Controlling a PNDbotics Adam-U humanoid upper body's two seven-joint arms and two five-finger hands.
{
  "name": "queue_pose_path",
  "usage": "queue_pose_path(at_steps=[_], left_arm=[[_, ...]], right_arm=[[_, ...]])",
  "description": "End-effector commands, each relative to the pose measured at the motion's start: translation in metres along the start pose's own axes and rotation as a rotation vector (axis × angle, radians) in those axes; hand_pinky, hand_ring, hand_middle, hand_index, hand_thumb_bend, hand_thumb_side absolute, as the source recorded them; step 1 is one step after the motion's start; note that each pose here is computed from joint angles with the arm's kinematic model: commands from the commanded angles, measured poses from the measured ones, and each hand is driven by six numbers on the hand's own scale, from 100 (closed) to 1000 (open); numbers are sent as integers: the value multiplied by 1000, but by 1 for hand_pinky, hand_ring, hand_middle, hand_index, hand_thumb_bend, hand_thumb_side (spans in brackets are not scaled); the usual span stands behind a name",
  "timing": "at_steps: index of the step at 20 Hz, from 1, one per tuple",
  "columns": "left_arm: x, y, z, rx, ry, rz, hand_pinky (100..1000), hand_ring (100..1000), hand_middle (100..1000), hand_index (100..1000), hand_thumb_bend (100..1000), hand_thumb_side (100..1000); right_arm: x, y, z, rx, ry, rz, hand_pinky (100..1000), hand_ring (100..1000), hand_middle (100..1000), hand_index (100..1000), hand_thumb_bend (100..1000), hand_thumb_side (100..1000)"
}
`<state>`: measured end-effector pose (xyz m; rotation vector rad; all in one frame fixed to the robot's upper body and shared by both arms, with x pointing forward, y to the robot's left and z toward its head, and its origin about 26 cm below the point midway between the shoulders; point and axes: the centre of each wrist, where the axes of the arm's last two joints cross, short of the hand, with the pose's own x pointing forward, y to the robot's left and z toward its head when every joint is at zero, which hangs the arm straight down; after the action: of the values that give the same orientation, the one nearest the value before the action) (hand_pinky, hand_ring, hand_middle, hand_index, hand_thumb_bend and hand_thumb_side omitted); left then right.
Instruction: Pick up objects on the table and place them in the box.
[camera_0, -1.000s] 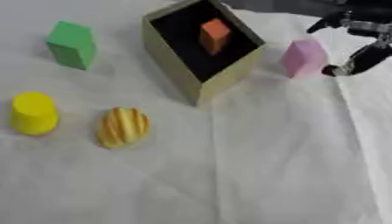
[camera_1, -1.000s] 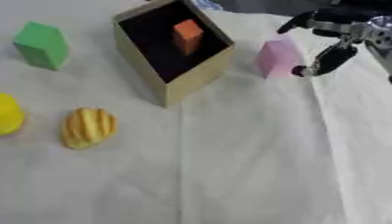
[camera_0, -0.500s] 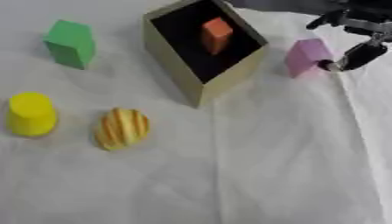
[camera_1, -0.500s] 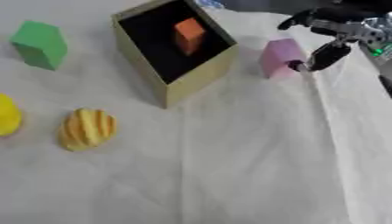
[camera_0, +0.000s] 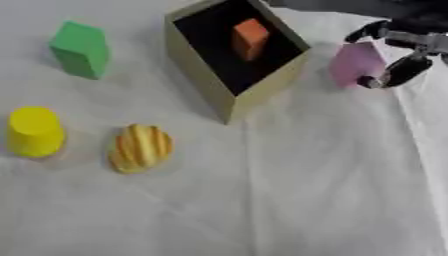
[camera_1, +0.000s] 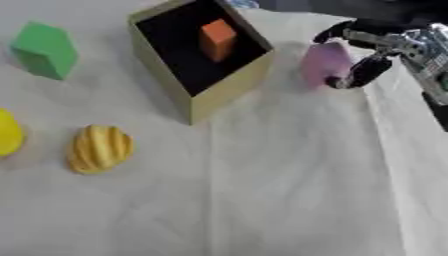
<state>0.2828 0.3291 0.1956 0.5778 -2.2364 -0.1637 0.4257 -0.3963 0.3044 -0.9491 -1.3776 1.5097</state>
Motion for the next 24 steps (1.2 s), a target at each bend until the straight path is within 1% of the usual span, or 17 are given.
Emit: queue_pose_path(at_steps=[1, 3, 5, 6, 7, 10, 11, 12, 15, 19, 21, 24], left_arm=[[6, 4, -4, 4, -25, -9, 797, 866, 793, 864, 564, 808], [5, 4, -4, 5, -25, -10, 797, 867, 792, 864, 565, 808], [6, 4, -4, 6, -25, -11, 797, 867, 792, 864, 565, 807], [5, 4, -4, 6, -24, -12, 797, 867, 792, 864, 565, 807], [5, 4, -4, 6, -24, -12, 797, 867, 792, 864, 565, 807], [5, 5, -3, 7, -21, -15, 797, 867, 792, 864, 565, 806], [4, 5, -3, 7, -20, -15, 797, 867, 792, 864, 568, 811], [4, 5, -3, 7, -20, -16, 797, 867, 792, 864, 565, 805], [4, 5, -2, 8, -19, -18, 797, 868, 793, 864, 565, 804], [5, 6, -3, 6, -22, -20, 798, 868, 793, 864, 566, 802], [6, 6, -3, 4, -27, -20, 798, 868, 793, 864, 567, 801], [7, 5, -4, -1, -33, -17, 799, 868, 794, 865, 567, 801]], right_arm=[[-5, -13, 7, -31, 15, 12, 919, 880, 680, 793, 307, 100], [-5, -15, 8, -70, 17, 7, 908, 831, 628, 753, 271, 100], [-5, -18, 9, -108, 20, 6, 905, 810, 616, 743, 239, 100], [-4, -21, 10, -122, 20, 6, 905, 809, 617, 745, 188, 100], [-4, -23, 11, -130, 17, 9, 906, 809, 618, 745, 226, 100], [3, -33, 13, -146, -5, 28, 906, 807, 622, 748, 212, 100], [6, -38, 14, -155, -19, 35, 907, 808, 625, 751, 173, 100], [11, -44, 14, -166, -37, 46, 909, 810, 630, 756, 203, 100], [32, -63, 13, -194, -103, 73, 909, 812, 643, 765, 178, 100], [70, -90, 2, -218, -212, 109, 912, 822, 666, 783, 146, 100], [89, -99, -7, -216, -266, 122, 912, 825, 673, 788, 130, 100], [116, -104, -23, -195, -338, 140, 912, 831, 685, 795, 106, 100]])
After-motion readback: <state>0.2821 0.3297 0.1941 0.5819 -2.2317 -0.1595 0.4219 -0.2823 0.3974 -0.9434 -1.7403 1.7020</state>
